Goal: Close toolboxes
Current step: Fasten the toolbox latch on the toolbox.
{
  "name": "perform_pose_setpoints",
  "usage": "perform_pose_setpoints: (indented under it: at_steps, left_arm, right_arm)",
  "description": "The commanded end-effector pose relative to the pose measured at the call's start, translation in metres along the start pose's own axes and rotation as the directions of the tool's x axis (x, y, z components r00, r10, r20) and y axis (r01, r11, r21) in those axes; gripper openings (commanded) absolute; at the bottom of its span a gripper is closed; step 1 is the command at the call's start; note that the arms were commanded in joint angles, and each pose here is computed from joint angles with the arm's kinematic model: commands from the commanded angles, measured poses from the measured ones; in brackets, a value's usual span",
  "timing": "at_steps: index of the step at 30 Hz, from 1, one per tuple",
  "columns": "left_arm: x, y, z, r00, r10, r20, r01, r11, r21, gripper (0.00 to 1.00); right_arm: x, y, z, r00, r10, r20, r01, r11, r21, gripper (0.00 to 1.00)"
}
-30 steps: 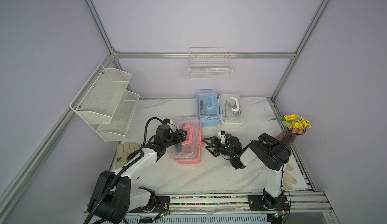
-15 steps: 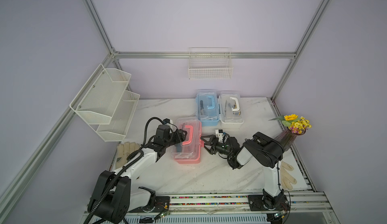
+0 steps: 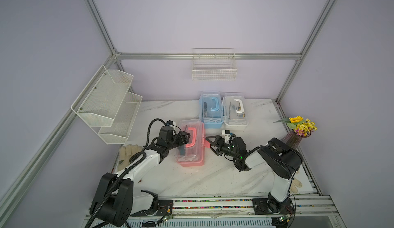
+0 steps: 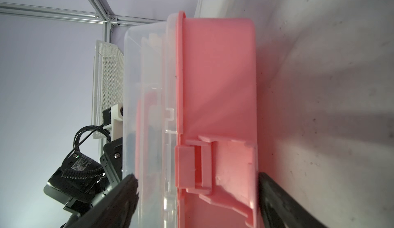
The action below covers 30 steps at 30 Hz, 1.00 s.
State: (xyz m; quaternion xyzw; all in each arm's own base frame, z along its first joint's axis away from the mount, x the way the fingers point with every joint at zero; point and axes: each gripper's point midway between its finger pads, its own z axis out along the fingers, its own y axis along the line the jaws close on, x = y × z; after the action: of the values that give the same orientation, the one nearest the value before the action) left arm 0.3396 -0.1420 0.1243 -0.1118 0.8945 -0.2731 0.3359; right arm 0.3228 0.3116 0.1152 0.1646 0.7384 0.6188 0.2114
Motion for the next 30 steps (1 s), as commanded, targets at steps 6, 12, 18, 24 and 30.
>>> perform_pose_setpoints:
  at_steps: [6, 12, 18, 24, 30]
  left_arm:
    - [0.066, 0.003, 0.001, 0.971, -0.045, -0.236, 0.022, 0.995, -0.096, 0.59]
    - [0.068, -0.013, 0.004, 0.972, -0.027, -0.234, 0.007, 0.996, -0.086, 0.61]
    - [0.069, -0.011, 0.005, 0.974, -0.03, -0.223, 0.005, 0.994, -0.109, 0.63]
    - [0.071, -0.009, 0.006, 0.972, -0.059, -0.227, 0.035, 0.993, -0.109, 0.61]
    - [0.073, -0.006, 0.006, 0.972, -0.064, -0.227, 0.039, 0.993, -0.113, 0.61]
  right_arm:
    - [0.007, 0.02, -0.001, 0.999, -0.028, -0.028, 0.027, 0.999, -0.034, 0.89]
    - [0.007, 0.019, -0.002, 0.999, -0.045, -0.031, 0.045, 0.999, -0.005, 0.89]
    - [0.01, -0.005, 0.0, 0.999, -0.024, -0.041, 0.026, 0.998, 0.064, 0.9]
    - [0.012, -0.018, 0.001, 0.999, -0.011, -0.048, 0.015, 0.996, 0.084, 0.93]
    - [0.015, -0.026, 0.004, 0.998, 0.008, -0.057, -0.004, 0.998, 0.07, 0.96]
